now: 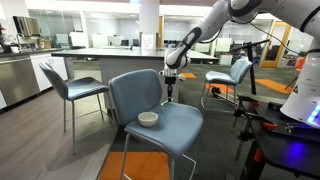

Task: Remove the marker from the bowl.

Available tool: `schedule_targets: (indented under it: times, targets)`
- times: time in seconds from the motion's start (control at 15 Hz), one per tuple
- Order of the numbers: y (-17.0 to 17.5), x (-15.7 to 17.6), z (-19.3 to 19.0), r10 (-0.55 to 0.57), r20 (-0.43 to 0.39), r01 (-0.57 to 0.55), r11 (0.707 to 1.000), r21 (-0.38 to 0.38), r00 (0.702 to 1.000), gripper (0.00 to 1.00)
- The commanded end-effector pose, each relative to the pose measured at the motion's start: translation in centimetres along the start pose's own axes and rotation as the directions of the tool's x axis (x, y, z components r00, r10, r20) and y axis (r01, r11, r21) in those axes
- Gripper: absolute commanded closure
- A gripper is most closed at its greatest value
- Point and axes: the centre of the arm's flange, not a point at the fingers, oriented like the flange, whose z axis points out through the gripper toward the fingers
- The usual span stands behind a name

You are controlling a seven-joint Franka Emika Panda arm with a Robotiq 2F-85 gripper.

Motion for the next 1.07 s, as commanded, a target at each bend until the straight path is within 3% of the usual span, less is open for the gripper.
schedule_targets:
  times: [0.0, 0.47, 0.53, 0.67, 1.0]
  targets:
    - [-3.3, -4.1, 0.7, 0.082, -0.093, -0.087, 0.995, -0.051, 0.992, 0.95]
    - [-5.1, -6.2, 3.8, 0.178, -0.165, -0.196, 0.975, -0.101, 0.97, 0.95]
    - [-5.1, -6.3, 3.8, 0.19, -0.169, -0.208, 0.973, -0.099, 0.967, 0.56]
    - [-5.0, -6.4, 3.8, 0.197, -0.172, -0.217, 0.971, -0.105, 0.965, 0.5]
    - [-5.0, -6.2, 2.0, 0.182, -0.173, -0.202, 0.974, -0.104, 0.968, 0.11]
